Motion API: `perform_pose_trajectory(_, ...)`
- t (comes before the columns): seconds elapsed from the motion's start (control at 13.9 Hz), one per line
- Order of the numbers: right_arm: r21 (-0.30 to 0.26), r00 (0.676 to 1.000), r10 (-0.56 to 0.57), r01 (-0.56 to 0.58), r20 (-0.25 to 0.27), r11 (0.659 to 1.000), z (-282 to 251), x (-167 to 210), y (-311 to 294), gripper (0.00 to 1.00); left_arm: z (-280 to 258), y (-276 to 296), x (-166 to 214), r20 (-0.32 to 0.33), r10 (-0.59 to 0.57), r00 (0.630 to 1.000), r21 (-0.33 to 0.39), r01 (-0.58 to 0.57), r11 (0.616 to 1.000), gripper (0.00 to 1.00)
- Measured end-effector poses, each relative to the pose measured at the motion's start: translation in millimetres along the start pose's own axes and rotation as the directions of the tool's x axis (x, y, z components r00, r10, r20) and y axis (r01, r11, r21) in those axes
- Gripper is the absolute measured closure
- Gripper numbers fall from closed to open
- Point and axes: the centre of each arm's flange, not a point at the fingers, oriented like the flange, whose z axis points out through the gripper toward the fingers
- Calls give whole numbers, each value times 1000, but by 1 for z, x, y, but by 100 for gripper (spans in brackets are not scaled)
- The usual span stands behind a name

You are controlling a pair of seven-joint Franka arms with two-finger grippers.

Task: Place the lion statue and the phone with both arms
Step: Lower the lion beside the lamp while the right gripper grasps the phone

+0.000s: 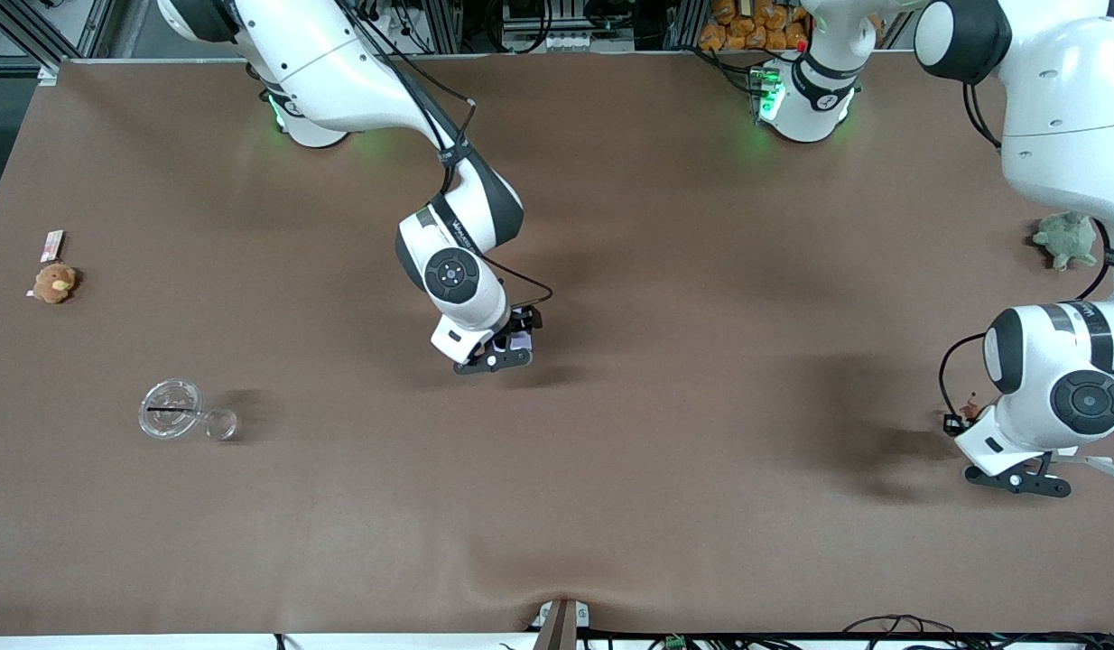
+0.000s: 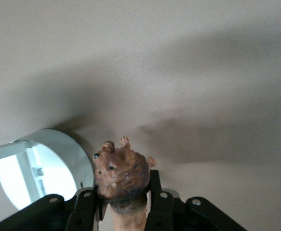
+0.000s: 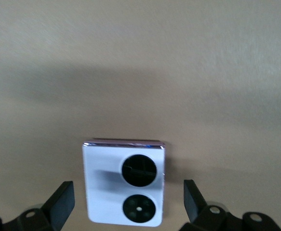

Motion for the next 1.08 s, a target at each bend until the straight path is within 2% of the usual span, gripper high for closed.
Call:
perform_pose_trajectory(0.43,16,999,-19,19,-35,1000,2,-5,-13,0,13,8,4,-6,-8,1000,-25,8,1000,64)
perform_pose_trajectory(0.72,11,998,-49,49,-38,999,16,-15,-24,0,19,9,4,3,-6,1000,-28,6,1000,64)
perform_pose_trajectory(0.86,10,997,-62,63,-40,998,17,-14,-24,0,19,13,5,-2,-1,1000,-28,1,1000,48)
perform_pose_trajectory(1.08,9,997,-70,70,-39,998,18,-15,-23,0,16,14,7,-12,0,1000,-26,0,1000,17)
